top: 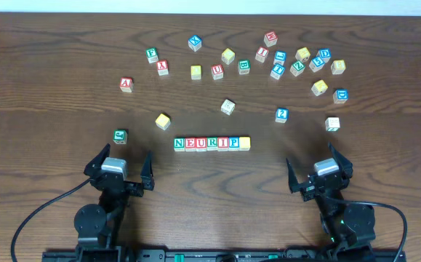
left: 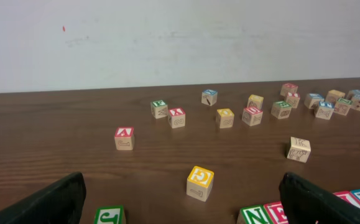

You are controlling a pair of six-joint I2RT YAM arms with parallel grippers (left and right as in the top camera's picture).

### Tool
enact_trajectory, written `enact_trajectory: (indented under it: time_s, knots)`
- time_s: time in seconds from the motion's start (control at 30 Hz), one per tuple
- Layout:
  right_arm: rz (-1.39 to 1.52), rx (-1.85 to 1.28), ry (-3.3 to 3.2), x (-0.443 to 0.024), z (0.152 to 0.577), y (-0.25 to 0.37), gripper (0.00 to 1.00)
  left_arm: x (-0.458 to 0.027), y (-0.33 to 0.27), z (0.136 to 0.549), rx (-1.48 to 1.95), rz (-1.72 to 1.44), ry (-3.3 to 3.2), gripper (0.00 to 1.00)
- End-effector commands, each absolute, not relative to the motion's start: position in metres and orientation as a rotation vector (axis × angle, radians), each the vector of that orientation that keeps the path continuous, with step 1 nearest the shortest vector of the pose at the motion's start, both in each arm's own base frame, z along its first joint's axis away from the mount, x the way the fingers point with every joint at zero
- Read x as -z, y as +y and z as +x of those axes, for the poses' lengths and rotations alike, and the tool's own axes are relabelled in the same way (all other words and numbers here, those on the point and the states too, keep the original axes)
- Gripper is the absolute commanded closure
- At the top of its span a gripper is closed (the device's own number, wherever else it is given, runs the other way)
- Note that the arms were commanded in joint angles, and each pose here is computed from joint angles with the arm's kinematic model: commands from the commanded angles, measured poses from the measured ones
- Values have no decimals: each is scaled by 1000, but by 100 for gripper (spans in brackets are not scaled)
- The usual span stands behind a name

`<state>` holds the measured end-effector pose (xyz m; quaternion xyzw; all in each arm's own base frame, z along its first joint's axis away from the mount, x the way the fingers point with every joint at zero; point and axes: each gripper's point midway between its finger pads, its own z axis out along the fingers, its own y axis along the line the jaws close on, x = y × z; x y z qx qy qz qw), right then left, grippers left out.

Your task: Spell out NEURIPS

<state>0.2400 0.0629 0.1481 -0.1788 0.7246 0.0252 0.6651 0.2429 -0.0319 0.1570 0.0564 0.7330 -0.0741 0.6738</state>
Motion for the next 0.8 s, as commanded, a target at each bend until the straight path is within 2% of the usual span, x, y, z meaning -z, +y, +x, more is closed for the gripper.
enact_trajectory:
  time_s: [0.0, 0.2, 0.77]
  knots:
    - [-383, -43, 1629, -150, 240, 59, 1, -142, -38, 240, 204, 150, 1698, 3]
    - [-253, -43, 1655, -150, 243, 43, 1, -142, -38, 240, 204, 150, 1698, 2]
    - [-231, -26, 1635, -155, 243, 38, 1, -142, -38, 240, 204, 150, 1698, 2]
